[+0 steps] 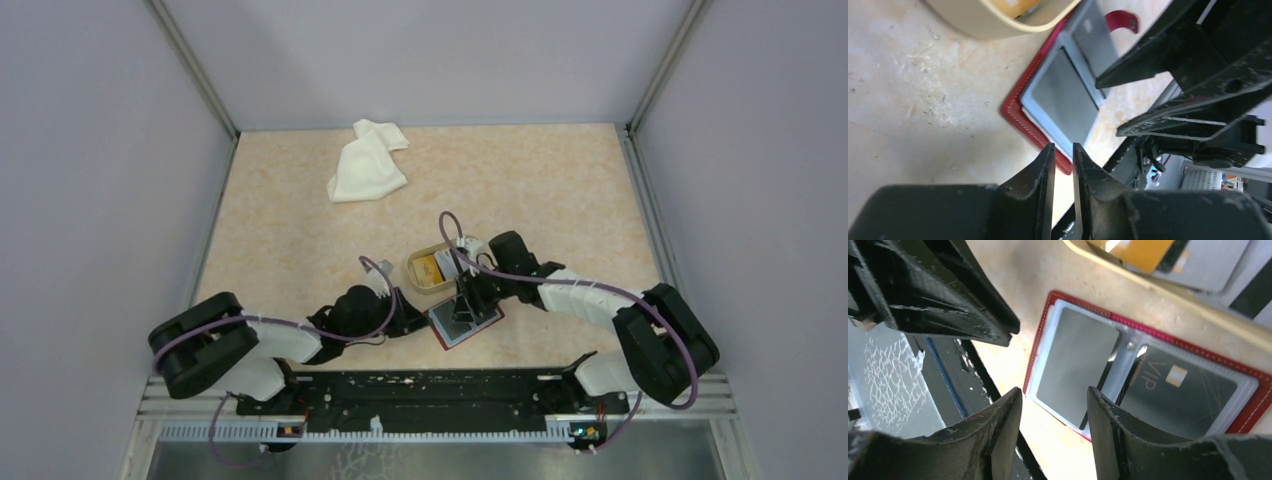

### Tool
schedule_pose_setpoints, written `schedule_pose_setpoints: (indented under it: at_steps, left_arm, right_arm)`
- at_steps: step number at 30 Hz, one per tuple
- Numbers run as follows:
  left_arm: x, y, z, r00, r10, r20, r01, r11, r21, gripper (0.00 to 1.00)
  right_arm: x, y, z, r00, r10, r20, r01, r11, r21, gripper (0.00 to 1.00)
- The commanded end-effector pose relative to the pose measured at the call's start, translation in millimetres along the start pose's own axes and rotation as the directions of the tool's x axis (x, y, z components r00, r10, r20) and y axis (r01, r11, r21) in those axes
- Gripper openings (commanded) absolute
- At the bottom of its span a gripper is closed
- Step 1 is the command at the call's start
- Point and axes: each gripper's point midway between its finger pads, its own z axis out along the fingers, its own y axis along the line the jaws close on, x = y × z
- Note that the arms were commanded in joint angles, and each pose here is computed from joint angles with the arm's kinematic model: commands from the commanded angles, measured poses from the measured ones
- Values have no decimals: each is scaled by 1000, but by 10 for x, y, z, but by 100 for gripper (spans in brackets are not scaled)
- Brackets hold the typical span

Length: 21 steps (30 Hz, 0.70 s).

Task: Put the credit cards into the card holder
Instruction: Insert the credit card into the card holder.

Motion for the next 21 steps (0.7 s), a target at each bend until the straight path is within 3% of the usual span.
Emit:
schedule_pose_setpoints:
  at_steps: [1, 6, 9, 12, 15, 19, 21]
  left_arm:
    - [-157, -120, -194, 991, 104, 82, -108, 993, 47, 26]
    - [-348, -216, -451, 964, 184, 193, -200, 977, 69, 37]
    - [-426, -316, -620, 944, 195, 266, -235, 964, 127, 62]
    - [-458, -465, -790, 925, 186, 332, -270, 936, 226, 82]
    - [-409, -513, -898, 926, 150, 346, -261, 917, 300, 98]
    - [-318, -624, -971, 946, 94, 311, -220, 891, 398, 96]
    - [-267, -649, -966, 959, 65, 275, -182, 887, 425, 91]
  right_arm:
    - [-375, 220, -155, 977, -197, 83, 203, 977, -63, 52]
    - [-409, 436, -494, 882, -445, 157, 466, 872, -147, 59]
    - [-445, 575, -672, 787, -587, 189, 614, 773, -156, 61]
    - [-502, 687, -806, 658, -716, 234, 752, 644, -142, 61]
    - [-434, 775, -853, 487, -829, 274, 873, 452, -185, 63]
    - [-287, 725, -732, 273, -912, 305, 953, 213, -216, 64]
    - [-231, 623, -619, 223, -935, 277, 961, 162, -225, 63]
